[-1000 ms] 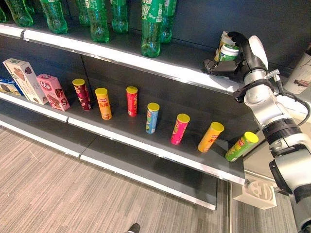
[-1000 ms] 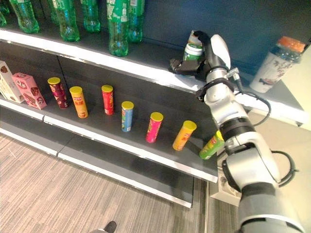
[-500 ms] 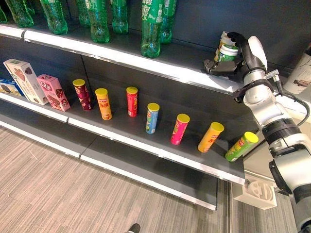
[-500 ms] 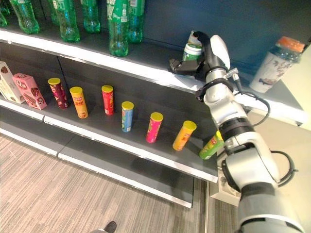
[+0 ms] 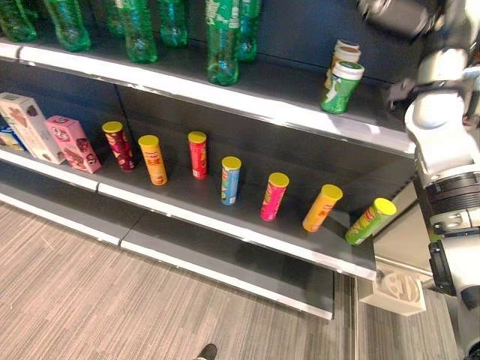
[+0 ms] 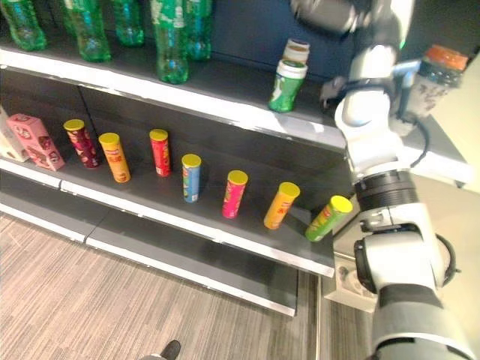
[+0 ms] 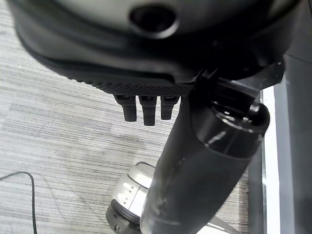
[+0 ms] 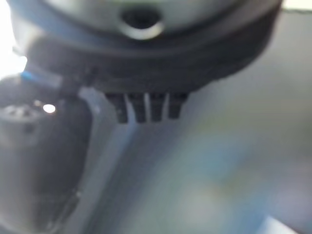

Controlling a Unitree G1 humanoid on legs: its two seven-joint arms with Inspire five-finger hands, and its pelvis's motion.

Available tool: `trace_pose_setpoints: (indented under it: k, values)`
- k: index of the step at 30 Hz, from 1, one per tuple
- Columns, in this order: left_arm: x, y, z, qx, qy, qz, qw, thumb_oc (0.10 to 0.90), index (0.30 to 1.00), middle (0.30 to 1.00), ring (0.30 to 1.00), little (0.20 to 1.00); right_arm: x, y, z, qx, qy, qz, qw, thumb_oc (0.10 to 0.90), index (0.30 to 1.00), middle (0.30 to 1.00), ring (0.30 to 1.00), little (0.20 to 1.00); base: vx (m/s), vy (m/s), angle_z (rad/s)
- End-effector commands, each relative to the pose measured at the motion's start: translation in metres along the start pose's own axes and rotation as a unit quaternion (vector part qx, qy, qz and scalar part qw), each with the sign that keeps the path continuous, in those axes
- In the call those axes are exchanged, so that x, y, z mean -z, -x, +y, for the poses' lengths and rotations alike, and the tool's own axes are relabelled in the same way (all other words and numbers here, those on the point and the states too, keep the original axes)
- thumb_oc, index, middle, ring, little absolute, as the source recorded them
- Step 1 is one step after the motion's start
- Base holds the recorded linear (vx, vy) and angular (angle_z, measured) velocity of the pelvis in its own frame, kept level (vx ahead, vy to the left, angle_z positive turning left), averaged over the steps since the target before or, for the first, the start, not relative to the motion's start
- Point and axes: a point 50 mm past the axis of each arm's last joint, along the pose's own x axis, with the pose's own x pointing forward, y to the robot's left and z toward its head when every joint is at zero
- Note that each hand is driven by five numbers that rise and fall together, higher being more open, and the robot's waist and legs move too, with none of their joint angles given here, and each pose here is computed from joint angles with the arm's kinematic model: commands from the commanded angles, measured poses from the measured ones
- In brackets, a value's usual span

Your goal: Put the goods on the table back onto the shelves and tidy them up.

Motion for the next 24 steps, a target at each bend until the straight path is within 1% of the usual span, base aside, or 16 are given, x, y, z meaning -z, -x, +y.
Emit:
trace_pose_setpoints:
  k: [1,3,4,6,8,9,10,11,13,15,18,19,20,21,23,24]
  values:
    - [-0.016,-0.005,0.015,-0.030,0.003,-0.012,0.999,0.800,0.900,0.900,0.900,0.900,-0.044,-0.004,-0.013,0.030,-0.121,-0.107,0.986,0.800,0.900,0.900,0.900,0.900,0.00,0.005,-0.11]
    - [-0.017,-0.005,0.016,-0.030,0.006,-0.013,0.999,0.800,0.900,0.900,0.900,0.900,-0.050,0.014,-0.008,0.009,-0.192,-0.121,0.974,0.800,0.900,0.900,0.900,0.900,-0.02,0.022,-0.11]
    - [-0.024,-0.005,0.014,-0.025,0.015,-0.022,0.999,0.800,0.900,0.900,0.900,0.900,-0.051,0.035,0.001,-0.025,-0.282,-0.117,0.952,0.800,0.900,0.900,0.900,0.900,-0.03,0.045,-0.17]
    - [-0.025,-0.005,0.012,-0.020,0.022,-0.026,0.999,0.800,0.900,0.900,0.900,0.900,-0.047,0.048,0.006,-0.050,-0.321,-0.104,0.940,0.800,0.900,0.900,0.900,0.900,-0.02,0.038,-0.26]
    - [-0.037,-0.006,0.008,-0.010,0.034,-0.045,0.998,0.800,0.900,0.900,0.900,0.900,-0.039,0.079,0.019,-0.115,-0.418,-0.066,0.899,0.800,0.900,0.900,0.900,0.900,-0.01,0.030,-0.38]
    - [-0.037,-0.006,0.008,-0.010,0.033,-0.045,0.998,0.800,0.900,0.900,0.900,0.900,-0.038,0.080,0.019,-0.115,-0.418,-0.065,0.899,0.800,0.900,0.900,0.900,0.900,-0.01,0.027,-0.31]
    - [-0.042,-0.005,0.005,-0.001,0.033,-0.057,0.998,0.800,0.900,0.900,0.900,0.900,-0.030,0.101,0.028,-0.163,-0.467,-0.031,0.868,0.800,0.900,0.900,0.900,0.900,-0.01,0.017,-0.33]
    - [-0.042,-0.005,0.005,-0.001,0.033,-0.056,0.998,0.800,0.900,0.900,0.900,0.900,-0.030,0.101,0.028,-0.164,-0.467,-0.031,0.868,0.800,0.900,0.900,0.900,0.900,-0.02,0.027,-0.35]
    - [-0.043,-0.005,0.003,0.005,0.030,-0.062,0.998,0.800,0.900,0.900,0.900,0.900,-0.022,0.126,0.036,-0.215,-0.507,0.009,0.834,0.800,0.900,0.900,0.900,0.900,-0.01,0.015,-0.26]
    - [-0.048,-0.004,0.006,0.009,0.031,-0.077,0.997,0.800,0.900,0.900,0.900,0.900,-0.013,0.160,0.036,-0.285,-0.508,0.057,0.811,0.800,0.900,0.900,0.900,0.900,-0.01,0.019,-0.33]
    - [-0.050,-0.004,0.007,0.017,0.024,-0.090,0.996,0.800,0.900,0.900,0.900,0.900,-0.003,0.190,0.037,-0.337,-0.499,0.109,0.791,0.800,0.900,0.900,0.900,0.900,-0.01,0.012,-0.35]
    - [-0.050,-0.003,0.007,0.027,0.019,-0.097,0.995,0.800,0.900,0.900,0.900,0.900,0.008,0.221,0.035,-0.386,-0.485,0.170,0.766,0.800,0.900,0.900,0.900,0.900,-0.02,0.007,-0.25]
    - [-0.050,-0.003,0.007,0.027,0.019,-0.097,0.995,0.800,0.900,0.900,0.900,0.900,0.008,0.222,0.035,-0.386,-0.485,0.170,0.766,0.800,0.900,0.900,0.900,0.900,-0.03,0.013,-0.43]
    - [-0.058,-0.002,0.008,0.040,0.018,-0.117,0.992,0.800,0.900,0.900,0.900,0.900,0.037,0.268,0.018,-0.465,-0.359,0.267,0.764,0.800,0.900,0.900,0.900,0.900,-0.02,0.006,-0.33]
    - [-0.060,-0.001,0.007,0.046,0.014,-0.123,0.991,0.800,0.900,0.900,0.900,0.900,0.050,0.286,0.014,-0.484,-0.315,0.306,0.757,0.800,0.900,0.900,0.900,0.900,-0.02,0.010,-0.36]
    - [-0.061,0.000,-0.002,0.063,-0.007,-0.129,0.990,0.800,0.900,0.900,0.900,0.900,0.093,0.348,-0.003,-0.516,-0.176,0.430,0.720,0.800,0.900,0.900,0.900,0.900,-0.02,0.010,-0.28]
